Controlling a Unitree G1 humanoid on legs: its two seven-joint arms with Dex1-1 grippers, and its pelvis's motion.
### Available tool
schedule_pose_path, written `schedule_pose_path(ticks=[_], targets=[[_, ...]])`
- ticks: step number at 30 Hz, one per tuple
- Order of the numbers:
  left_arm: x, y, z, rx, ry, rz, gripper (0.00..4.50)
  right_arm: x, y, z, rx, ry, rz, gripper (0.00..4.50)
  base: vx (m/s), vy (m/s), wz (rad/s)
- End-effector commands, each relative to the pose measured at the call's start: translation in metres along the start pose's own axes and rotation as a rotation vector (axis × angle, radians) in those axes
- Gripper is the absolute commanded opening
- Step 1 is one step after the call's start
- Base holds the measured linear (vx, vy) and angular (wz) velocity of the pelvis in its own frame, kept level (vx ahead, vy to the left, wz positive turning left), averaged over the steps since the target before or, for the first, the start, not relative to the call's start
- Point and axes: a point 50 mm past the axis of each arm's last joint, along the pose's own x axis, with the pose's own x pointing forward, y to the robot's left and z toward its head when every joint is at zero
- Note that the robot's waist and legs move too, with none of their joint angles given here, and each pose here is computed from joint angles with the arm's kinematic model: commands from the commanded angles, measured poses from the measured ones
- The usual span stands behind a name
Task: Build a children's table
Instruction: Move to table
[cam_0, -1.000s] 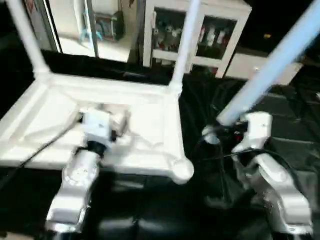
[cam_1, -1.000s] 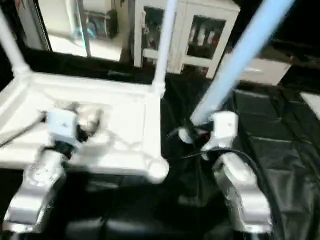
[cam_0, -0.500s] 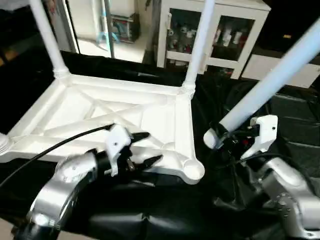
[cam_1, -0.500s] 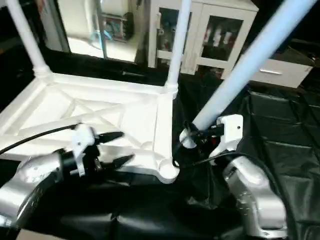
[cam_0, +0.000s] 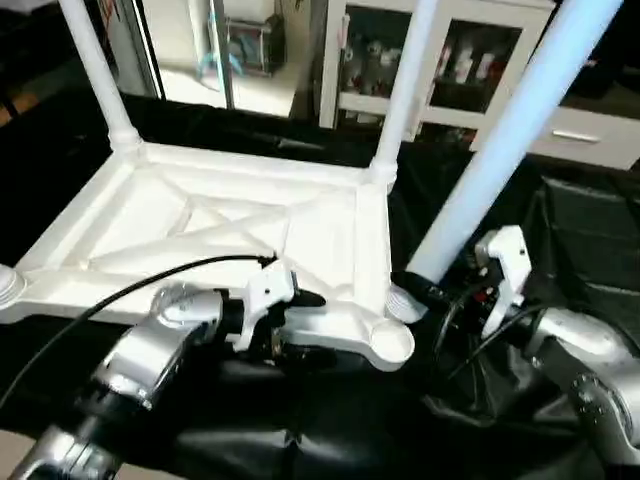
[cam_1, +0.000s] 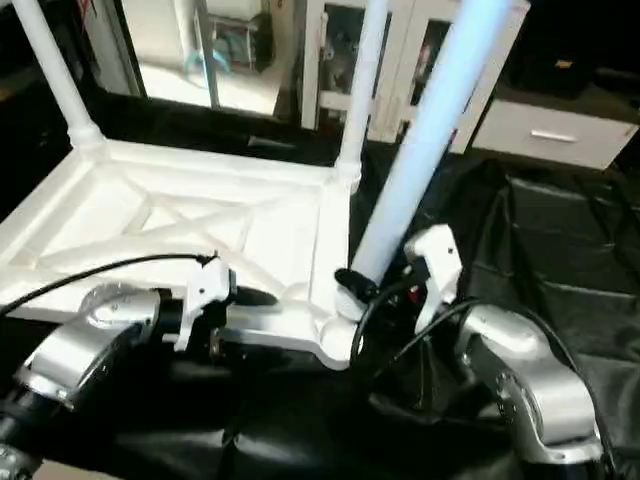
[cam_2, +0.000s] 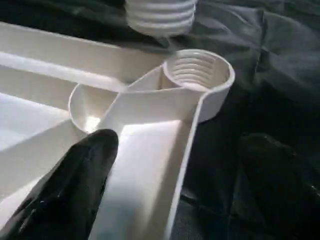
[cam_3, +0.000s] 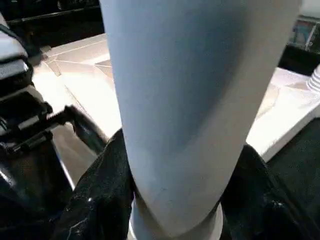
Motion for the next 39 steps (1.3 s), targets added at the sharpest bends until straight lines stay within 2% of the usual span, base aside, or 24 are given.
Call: schedule_pose_path(ticks=[1,2,5,12,19,22,24,27,30,34,35,39], targets=[[0.003,-0.001,0.003,0.023,0.028,-0.051,3.98,0.000,0.000,0.005,0.000,-0.002,0.008,1.91,0.000,0.000,0.00],[0.003,-0.001,0.002,0.026,0.038,-0.063,3.71,0.001,0.000,0.005,0.000,-0.001,0.010,1.91,0.000,0.000,0.00],[0.005,-0.003,0.001,0.045,0.069,-0.083,3.62,0.002,0.001,0.005,0.001,-0.010,-0.005,1.91,0.000,0.000,0.00],[0.017,0.001,0.005,0.073,0.089,-0.094,2.99,0.005,0.000,0.009,0.003,-0.034,-0.037,1.91,0.000,0.000,0.00],[0.018,0.007,0.009,0.105,0.115,-0.111,2.38,0.004,0.004,0.008,0.002,-0.031,-0.026,1.91,0.000,0.000,0.00],[0.018,0.006,0.007,0.115,0.147,-0.145,2.25,0.002,0.006,0.007,0.007,-0.030,-0.029,1.91,0.000,0.000,0.00],[0.017,0.006,0.007,0.120,0.154,-0.156,1.90,0.001,0.007,0.007,0.007,-0.030,-0.031,1.91,0.000,0.000,0.00],[0.015,0.006,0.006,0.125,0.184,-0.182,1.86,0.000,0.010,0.005,0.016,-0.028,-0.029,1.91,0.000,0.000,0.00],[0.014,0.008,0.007,0.129,0.182,-0.177,1.50,0.001,0.011,0.004,0.018,-0.027,-0.027,1.91,0.000,0.000,0.00],[0.015,0.009,0.008,0.128,0.166,-0.167,1.39,0.002,0.011,0.005,0.021,-0.027,-0.022,1.91,0.000,0.000,0.00],[0.016,0.008,0.009,0.125,0.147,-0.160,1.08,0.002,0.011,0.005,0.024,-0.027,-0.019,1.91,0.000,0.000,0.00],[0.017,0.007,0.009,0.121,0.135,-0.166,0.84,0.003,0.013,0.004,0.026,-0.024,-0.010,1.91,0.000,0.000,0.00]])
